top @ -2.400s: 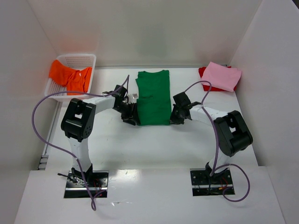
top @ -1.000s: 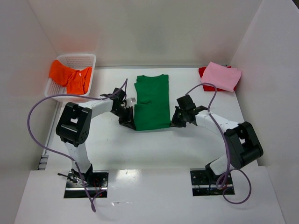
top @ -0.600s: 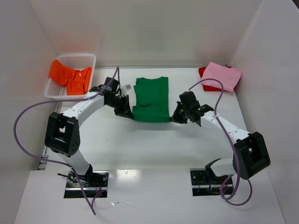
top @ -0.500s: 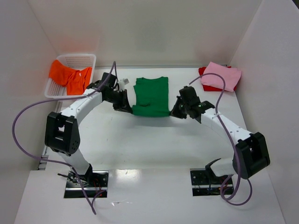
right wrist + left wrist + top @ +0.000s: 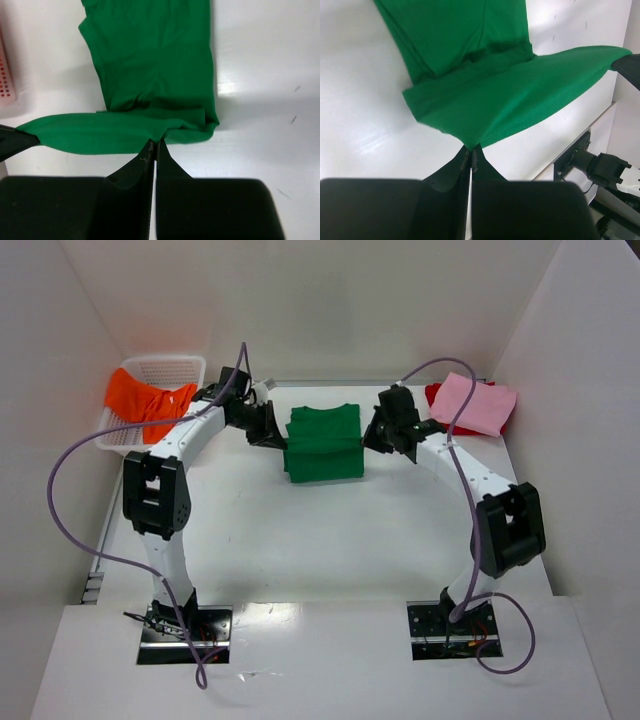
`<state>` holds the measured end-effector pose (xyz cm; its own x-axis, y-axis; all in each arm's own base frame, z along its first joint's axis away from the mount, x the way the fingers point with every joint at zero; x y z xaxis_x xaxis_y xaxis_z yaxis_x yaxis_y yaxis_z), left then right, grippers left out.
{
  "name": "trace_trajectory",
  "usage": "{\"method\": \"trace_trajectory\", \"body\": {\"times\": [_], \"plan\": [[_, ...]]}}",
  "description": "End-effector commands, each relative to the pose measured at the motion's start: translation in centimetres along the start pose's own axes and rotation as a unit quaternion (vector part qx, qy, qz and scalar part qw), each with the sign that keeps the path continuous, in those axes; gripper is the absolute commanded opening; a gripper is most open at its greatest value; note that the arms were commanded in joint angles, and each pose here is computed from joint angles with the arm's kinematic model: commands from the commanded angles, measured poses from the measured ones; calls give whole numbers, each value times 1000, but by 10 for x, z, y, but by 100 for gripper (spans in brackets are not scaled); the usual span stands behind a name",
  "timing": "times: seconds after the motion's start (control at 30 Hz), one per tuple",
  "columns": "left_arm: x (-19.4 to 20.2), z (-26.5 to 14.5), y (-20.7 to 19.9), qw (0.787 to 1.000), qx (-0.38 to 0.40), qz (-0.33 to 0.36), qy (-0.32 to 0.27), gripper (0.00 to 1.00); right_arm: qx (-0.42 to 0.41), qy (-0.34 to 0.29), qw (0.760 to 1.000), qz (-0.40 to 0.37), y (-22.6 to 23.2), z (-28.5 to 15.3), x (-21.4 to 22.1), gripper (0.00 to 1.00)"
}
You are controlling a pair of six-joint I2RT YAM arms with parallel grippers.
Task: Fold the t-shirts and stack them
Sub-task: Fold the long partially folded tshirt into a neat square
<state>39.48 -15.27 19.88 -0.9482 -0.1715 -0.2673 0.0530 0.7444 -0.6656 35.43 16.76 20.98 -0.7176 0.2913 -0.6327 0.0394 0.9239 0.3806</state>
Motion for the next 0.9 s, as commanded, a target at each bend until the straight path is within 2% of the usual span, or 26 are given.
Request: {"method": "trace_trajectory", "body": {"times": [0.0, 0.43, 0.63, 0.67, 0.7, 0.73, 0.83, 0.87], "plan": [[-17, 3, 3, 1000, 9, 12, 3, 0, 15, -58, 998, -12, 3, 11, -36, 0], [-92, 18, 19, 999, 33, 7, -29, 0, 21, -93, 995, -9, 3, 68, -98, 0], [-103, 43, 36, 999, 31, 3, -24, 1, 21, -95, 995, -5, -6, 99, -114, 0], [-108, 50, 39, 999, 33, 7, -29, 5, 26, -87, 996, -5, -9, 110, -109, 0], [-111, 54, 41, 999, 34, 9, -31, 14, 30, -86, 996, -2, -14, 115, -111, 0], [-115, 57, 43, 999, 32, 7, -36, 31, 29, -89, 996, -2, -13, 117, -114, 0], [-130, 61, 50, 998, 15, 2, -62, 62, 34, -89, 995, 1, -20, 134, -115, 23], [-133, 62, 53, 998, 9, 3, -67, 68, 33, -90, 995, -4, -22, 142, -113, 39]]}}
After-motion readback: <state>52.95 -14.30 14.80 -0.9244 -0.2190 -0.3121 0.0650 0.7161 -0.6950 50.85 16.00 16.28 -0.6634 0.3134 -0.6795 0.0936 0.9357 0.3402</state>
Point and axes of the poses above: each gripper's point midway between its finger pads, its own z axis out along the fingers, its own y axis along the line the jaws close on, x = y × z, the point moved 7 cm from there along -z, back along the fingers, and after that the axes turned 8 degrees about -z, right-handed, at the moved point
